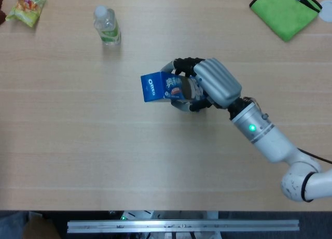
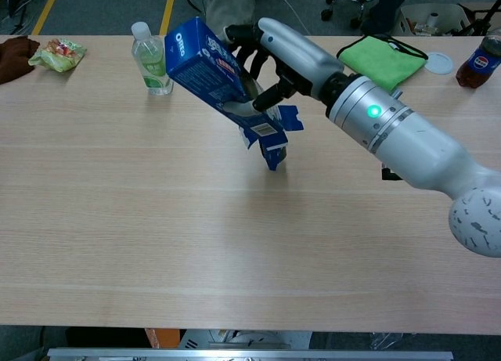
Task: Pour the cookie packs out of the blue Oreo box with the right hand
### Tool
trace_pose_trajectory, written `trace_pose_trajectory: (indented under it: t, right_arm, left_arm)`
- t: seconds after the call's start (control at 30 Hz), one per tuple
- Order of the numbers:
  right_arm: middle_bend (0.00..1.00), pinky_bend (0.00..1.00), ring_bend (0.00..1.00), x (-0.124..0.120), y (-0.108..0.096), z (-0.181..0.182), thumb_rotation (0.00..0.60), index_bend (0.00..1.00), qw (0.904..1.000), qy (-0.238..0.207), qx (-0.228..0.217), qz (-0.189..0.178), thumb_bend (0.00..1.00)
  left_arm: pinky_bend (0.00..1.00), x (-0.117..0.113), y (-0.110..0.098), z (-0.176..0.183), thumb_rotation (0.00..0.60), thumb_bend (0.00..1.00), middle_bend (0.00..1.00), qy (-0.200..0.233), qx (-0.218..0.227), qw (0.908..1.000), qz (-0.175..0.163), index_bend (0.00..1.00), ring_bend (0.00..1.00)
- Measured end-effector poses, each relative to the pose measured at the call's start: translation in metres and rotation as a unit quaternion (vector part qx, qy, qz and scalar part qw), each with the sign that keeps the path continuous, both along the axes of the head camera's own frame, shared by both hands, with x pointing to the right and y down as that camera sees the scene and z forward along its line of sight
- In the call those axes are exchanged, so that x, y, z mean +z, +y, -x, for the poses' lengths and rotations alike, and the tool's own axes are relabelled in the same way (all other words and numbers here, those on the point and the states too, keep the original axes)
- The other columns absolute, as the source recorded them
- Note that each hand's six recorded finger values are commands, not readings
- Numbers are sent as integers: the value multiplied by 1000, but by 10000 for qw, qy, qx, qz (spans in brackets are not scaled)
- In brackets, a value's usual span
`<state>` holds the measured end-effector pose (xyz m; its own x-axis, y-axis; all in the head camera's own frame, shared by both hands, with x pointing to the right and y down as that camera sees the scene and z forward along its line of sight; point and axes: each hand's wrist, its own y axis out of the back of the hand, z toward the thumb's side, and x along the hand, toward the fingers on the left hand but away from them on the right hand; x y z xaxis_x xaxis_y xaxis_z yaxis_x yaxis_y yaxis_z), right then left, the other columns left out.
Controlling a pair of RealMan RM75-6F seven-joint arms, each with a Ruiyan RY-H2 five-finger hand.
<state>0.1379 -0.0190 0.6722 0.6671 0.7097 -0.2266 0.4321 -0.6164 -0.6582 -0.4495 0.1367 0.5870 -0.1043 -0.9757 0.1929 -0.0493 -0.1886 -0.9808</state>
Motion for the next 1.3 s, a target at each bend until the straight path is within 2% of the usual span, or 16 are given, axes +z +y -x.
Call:
trace_pose_trajectory:
  t: [0.53,0.77,1.0,1.1,1.3]
  right_arm:
    - [366,415,348,-5,1,0,600,281,9999,21,-106,-90,193]
    - [366,415,348,11,12,-2,600,281,9963,661,-520,-180,192]
    - [366,415,348,38,21,-20,600,281,9825,1597,-910,-303,193]
    - [366,415,348,43,21,-28,600,281,9806,1731,-876,-275,193]
    - [366,415,348,36,16,-47,600,281,9784,1868,-766,-435,193]
  left_arm:
    - [242,2,0,0,600,261,241,-11,1,10000,26,271,186]
    - [242,3,0,-1,600,261,241,-12,16,10000,45,271,186]
    - [242,7,0,-2,600,261,241,14,24,10000,77,271,186]
    - [242,8,0,-3,600,261,241,18,40,10000,78,271,186]
    - [242,6,-1,-2,600,261,241,20,23,10000,43,271,186]
